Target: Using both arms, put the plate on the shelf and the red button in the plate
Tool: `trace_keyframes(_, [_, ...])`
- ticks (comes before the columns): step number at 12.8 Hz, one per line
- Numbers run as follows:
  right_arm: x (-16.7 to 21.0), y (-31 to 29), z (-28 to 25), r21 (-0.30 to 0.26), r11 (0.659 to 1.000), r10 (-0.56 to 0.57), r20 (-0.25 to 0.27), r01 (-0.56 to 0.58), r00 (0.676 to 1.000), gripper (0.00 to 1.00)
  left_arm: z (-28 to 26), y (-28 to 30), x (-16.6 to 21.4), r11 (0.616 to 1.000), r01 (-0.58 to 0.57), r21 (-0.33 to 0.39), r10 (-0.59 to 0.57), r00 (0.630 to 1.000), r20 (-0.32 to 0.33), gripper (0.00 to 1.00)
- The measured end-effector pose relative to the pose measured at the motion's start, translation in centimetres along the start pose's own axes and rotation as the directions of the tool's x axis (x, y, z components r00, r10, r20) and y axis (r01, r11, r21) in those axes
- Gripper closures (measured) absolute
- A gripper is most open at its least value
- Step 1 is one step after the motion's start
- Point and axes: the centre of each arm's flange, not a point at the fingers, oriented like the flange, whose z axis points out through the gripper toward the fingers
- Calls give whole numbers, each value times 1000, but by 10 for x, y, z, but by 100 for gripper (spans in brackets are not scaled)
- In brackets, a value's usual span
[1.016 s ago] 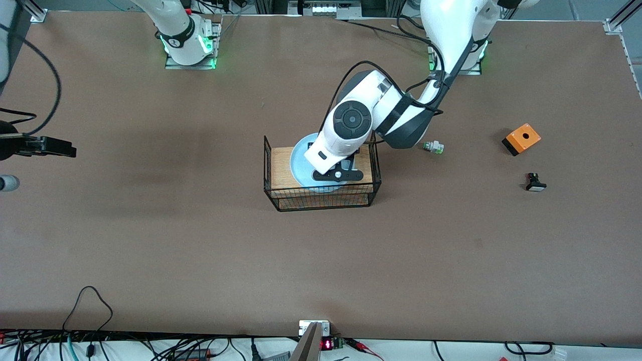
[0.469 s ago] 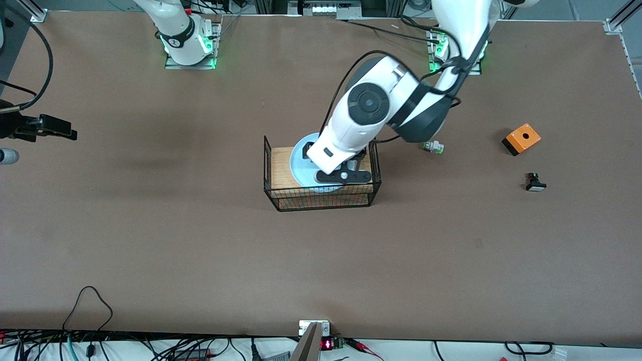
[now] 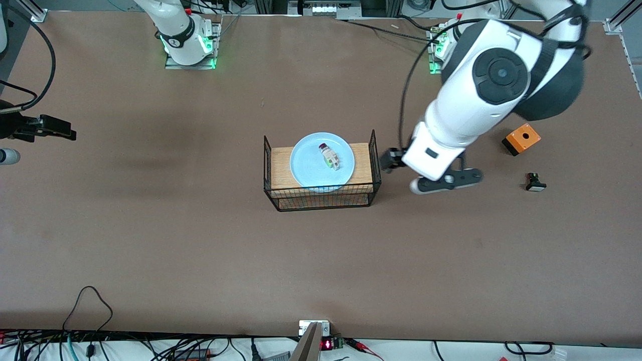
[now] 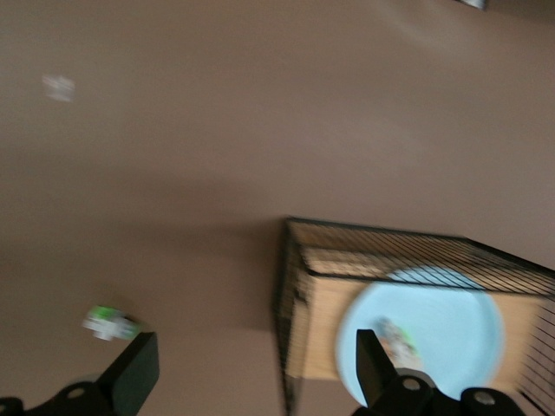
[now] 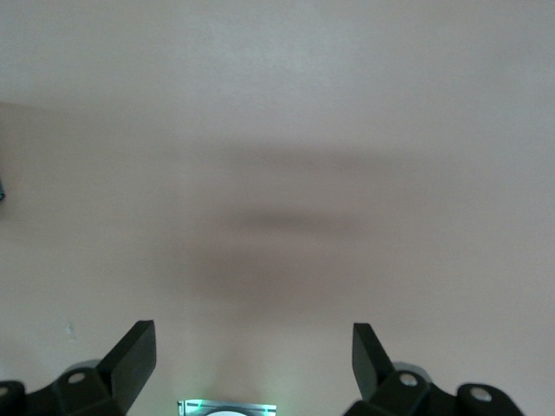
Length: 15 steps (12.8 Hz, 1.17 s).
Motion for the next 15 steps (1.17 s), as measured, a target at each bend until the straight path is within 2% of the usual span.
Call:
trace_keyframes(2, [0, 6, 2, -1, 1000, 6, 3, -6, 1000, 0, -6, -10, -4, 996, -17, 92, 19, 1000, -20, 0])
trace_keyframes(3, [1, 7, 3, 0, 1000, 6, 4, -6, 1000, 0, -7, -15, -3, 993, -33, 114, 36, 999, -19, 0])
trace_keyframes(9, [7, 7, 3, 13, 1000, 6, -23, -6, 1000, 0, -26, -127, 56, 985, -118, 125, 116, 993, 22, 0])
trace_keyframes(11, [12, 18, 5, 64, 998, 29, -30, -27, 999, 0, -36, -175, 73, 985, -145, 95, 142, 989, 45, 0])
trace_keyframes(15, [14, 23, 3, 72, 997, 30, -33, -27, 999, 0, -55, -284, 83, 996, -88, 12, 87, 995, 58, 0])
